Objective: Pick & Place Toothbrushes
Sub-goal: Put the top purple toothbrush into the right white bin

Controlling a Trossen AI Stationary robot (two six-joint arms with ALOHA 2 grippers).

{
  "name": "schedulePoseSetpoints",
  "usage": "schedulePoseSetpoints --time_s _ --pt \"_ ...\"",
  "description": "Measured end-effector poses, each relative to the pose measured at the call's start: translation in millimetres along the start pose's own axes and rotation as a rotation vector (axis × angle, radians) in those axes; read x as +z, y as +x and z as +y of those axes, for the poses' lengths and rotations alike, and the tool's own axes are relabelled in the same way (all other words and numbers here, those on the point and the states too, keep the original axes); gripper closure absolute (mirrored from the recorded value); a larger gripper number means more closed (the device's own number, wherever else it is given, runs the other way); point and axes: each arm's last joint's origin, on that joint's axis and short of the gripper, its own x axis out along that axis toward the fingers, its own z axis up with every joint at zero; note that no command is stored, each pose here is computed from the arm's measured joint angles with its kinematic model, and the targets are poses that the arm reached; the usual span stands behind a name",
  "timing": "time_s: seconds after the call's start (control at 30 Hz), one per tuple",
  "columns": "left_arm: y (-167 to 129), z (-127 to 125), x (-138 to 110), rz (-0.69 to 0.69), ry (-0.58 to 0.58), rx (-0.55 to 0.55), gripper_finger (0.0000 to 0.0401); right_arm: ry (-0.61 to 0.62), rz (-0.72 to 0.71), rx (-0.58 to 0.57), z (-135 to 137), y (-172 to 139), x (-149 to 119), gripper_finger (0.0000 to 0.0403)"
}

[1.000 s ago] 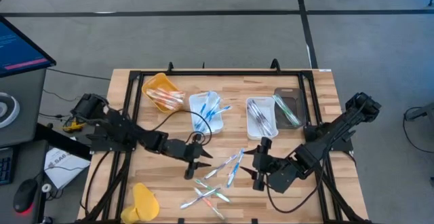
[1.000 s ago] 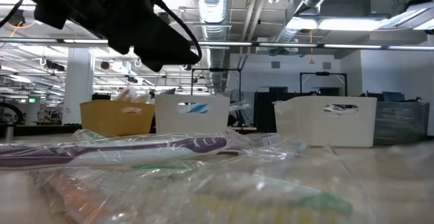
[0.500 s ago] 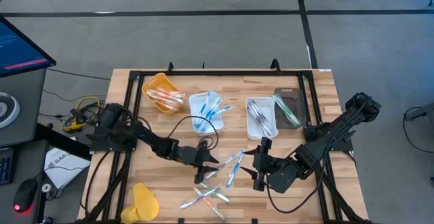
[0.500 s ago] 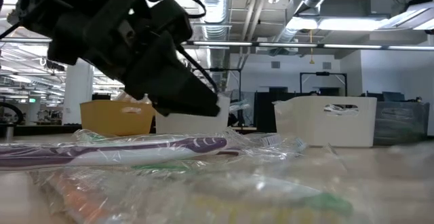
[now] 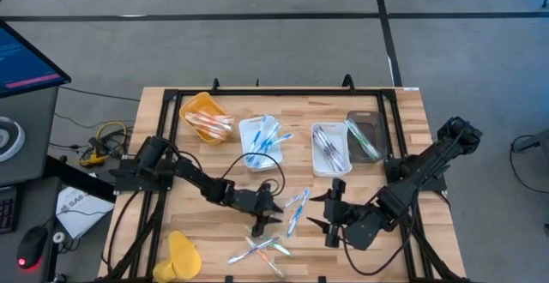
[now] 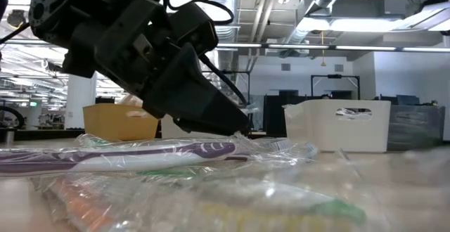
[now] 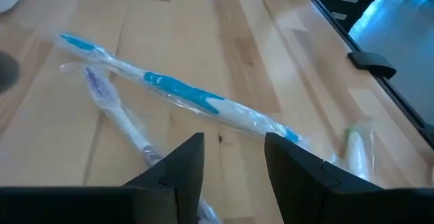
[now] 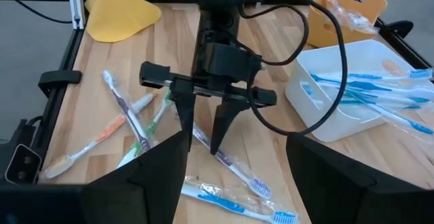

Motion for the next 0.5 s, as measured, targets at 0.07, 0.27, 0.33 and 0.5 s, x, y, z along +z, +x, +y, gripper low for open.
schedulePoseSetpoints --time_s 0.07,0.27,0.33,0.5 --pt "0.0 0.0 0.2 -0.003 0.001 0.002 0.0251 0.0 0.0 0.001 0.3 -0.3 -0.1 0.0159" --pt "0.2 2.6 1.1 -0.01 0.039 0.026 0.0251 0.001 0.0 -0.001 -0.2 0.2 0.2 0.0159" --pt "0.1 3.7 1.2 -0.019 0.057 0.063 0.0251 0.001 0.0 -0.001 -0.2 0.2 0.2 0.0159" --pt "-1.3 6.5 -1.3 -0.026 0.048 0.128 0.0251 0.002 -0.001 0.0 -0.1 0.2 0.3 0.0159"
